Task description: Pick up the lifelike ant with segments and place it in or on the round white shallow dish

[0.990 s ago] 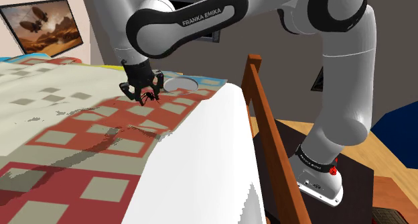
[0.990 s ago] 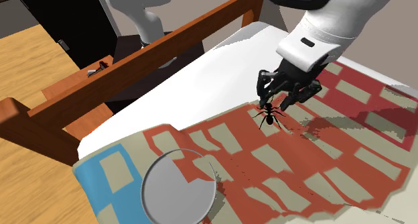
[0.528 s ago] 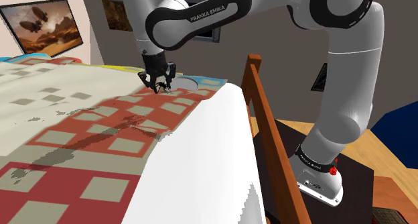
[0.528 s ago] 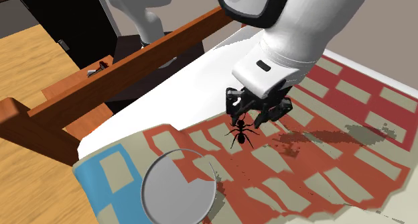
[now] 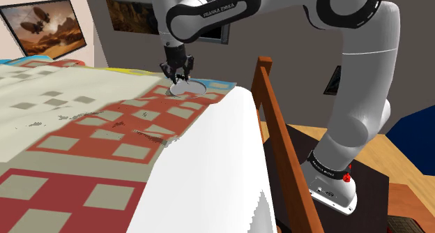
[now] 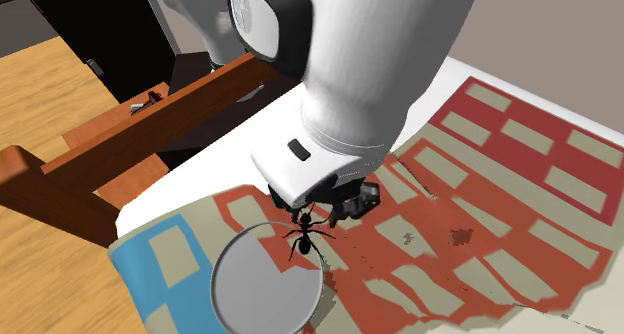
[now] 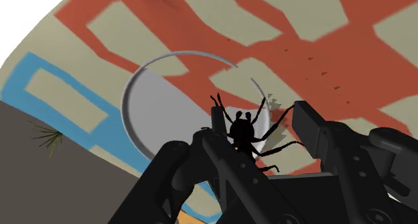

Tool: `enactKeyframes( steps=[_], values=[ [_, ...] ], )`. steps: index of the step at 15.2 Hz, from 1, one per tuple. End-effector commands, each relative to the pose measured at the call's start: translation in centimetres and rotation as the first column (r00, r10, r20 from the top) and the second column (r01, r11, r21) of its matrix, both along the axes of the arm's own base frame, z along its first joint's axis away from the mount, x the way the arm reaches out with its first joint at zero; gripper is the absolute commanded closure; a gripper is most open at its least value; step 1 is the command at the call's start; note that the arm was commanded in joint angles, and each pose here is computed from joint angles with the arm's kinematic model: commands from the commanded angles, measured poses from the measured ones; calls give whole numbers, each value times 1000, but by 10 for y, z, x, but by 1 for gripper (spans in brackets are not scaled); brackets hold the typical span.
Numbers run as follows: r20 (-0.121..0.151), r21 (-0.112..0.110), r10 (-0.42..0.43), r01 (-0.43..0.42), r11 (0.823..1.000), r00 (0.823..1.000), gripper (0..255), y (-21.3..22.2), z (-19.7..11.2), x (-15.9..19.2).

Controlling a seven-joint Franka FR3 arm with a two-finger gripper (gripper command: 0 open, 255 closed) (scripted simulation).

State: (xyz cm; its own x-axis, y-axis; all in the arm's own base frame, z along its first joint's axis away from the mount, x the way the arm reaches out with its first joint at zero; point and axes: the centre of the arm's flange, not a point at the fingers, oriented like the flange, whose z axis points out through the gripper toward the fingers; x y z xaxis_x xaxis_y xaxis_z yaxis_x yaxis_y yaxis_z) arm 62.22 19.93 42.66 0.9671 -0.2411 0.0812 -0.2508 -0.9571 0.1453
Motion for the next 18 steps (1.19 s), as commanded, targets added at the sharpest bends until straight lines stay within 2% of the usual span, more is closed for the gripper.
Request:
enactKeyframes(
  steps=[1,6,18],
  values=[
    [0,0,1,-1,1000,1000,255,-24,-2,14],
    [0,0,1,-1,1000,1000,255,-80,-2,41],
    [0,0,1,-1,1000,1000,255,-80,-66,41]
  ],
)
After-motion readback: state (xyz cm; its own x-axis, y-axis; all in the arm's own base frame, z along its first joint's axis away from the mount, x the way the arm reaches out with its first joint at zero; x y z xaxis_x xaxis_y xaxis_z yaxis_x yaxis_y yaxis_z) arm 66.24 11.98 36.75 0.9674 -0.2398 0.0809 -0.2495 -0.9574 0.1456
